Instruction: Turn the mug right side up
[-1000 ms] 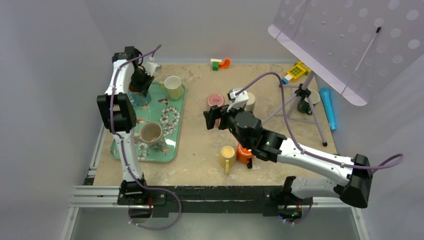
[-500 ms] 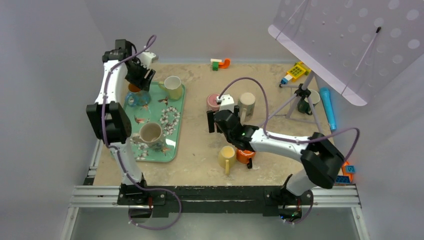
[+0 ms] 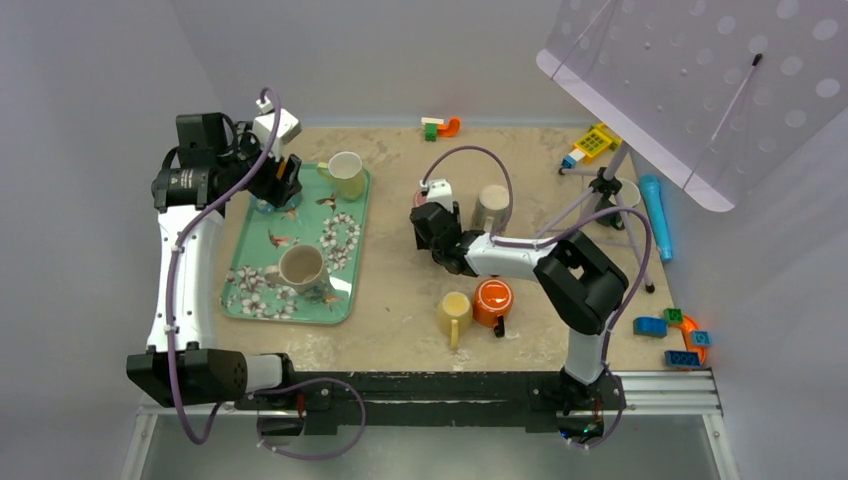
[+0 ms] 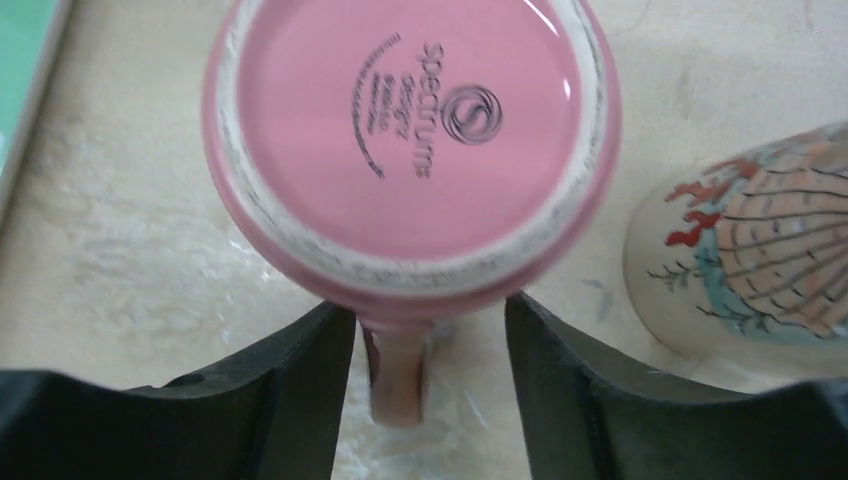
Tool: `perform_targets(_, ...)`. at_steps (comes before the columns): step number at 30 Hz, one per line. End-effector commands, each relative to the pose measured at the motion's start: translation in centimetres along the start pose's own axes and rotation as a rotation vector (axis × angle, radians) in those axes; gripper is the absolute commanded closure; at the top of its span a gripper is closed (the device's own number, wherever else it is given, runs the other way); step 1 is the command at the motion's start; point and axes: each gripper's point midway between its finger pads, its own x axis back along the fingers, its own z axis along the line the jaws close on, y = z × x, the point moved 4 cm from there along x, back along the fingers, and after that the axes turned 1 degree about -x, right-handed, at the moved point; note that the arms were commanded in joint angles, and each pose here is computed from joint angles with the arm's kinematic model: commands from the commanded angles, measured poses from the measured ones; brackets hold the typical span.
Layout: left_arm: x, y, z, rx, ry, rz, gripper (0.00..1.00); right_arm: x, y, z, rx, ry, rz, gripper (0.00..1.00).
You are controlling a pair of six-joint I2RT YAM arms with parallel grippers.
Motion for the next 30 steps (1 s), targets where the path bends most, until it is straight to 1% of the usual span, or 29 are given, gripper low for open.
perform_targets(1, 0.0, -0.5, -1.9, 0.035, -0.073, -0.045, 0.29, -1.2, 2.4, 0.9, -0.031, 0.005, -0.051, 0.54)
perform_targets(2, 0.3, -0.5, -2.3, 0.042, -0.084, -0.049, 0.29, -1.4, 2.3, 0.7, -0.033, 0.005, -0.046, 0.71)
perform_targets(4, 1.0, -0.2, -3.2, 0.059, -0.106, -0.07, 0.29, -1.3, 2.7, 0.6, -0.033, 0.014, -0.048, 1.0)
perform_targets(7, 2.7, 0.8, -4.9, 0.082, -0.154, -0.133, 0.29, 0.2, 5.0, 1.3, -0.021, 0.099, -0.089, 1.0)
perform_targets(9, 3.8, 2.0, -6.4, 0.106, -0.199, -0.208, 0.26, 2.4, 7.5, 2.4, -0.021, 0.219, -0.132, 1.0)
perform_targets(10, 4.4, 2.6, -7.0, 0.118, -0.224, -0.246, 0.24, 4.1, 9.3, 3.0, -0.037, 0.291, -0.176, 1.0)
perform_targets(13, 6.2, 4.4, -9.1, 0.178, -0.327, -0.338, 0.2, 10.5, 14.6, 3.2, -0.127, 0.503, -0.365, 1.0)
perform_targets(14, 6.8, 4.9, -9.8, 0.195, -0.371, -0.364, 0.2, 13.6, 17.0, 2.5, -0.179, 0.567, -0.461, 1.0)
perform_targets(17, 8.2, 6.1, -11.8, 0.218, -0.52, -0.437, 0.19, 19.8, 21.1, 1.4, -0.303, 0.715, -0.636, 1.0)
perform_targets(20, 8.8, 7.3, -12.3, 0.28, -0.578, -0.506, 0.16, 25.2, 23.7, 1.4, -0.387, 0.916, -0.773, 1.0)
perform_targets(23, 9.7, 8.8, -12.9, 0.303, -0.603, -0.59, 0.15, 28.7, 24.8, 1.9, -0.469, 1.103, -0.838, 1.0)
perform_targets(25, 10.5, 9.9, -13.5, 0.328, -0.657, -0.603, 0.14, 30.6, 25.3, 2.3, -0.501, 1.217, -0.872, 1.0)
perform_targets(27, 11.0, 10.7, -13.6, 0.358, -0.691, -0.627, 0.14, 31.7, 25.8, 3.3, -0.496, 1.282, -0.88, 1.0)
perform_targets(30, 11.7, 11.8, -13.7, 0.343, -0.74, -0.698, 0.14, 31.8, 26.0, 5.2, -0.477, 1.325, -0.839, 1.0)
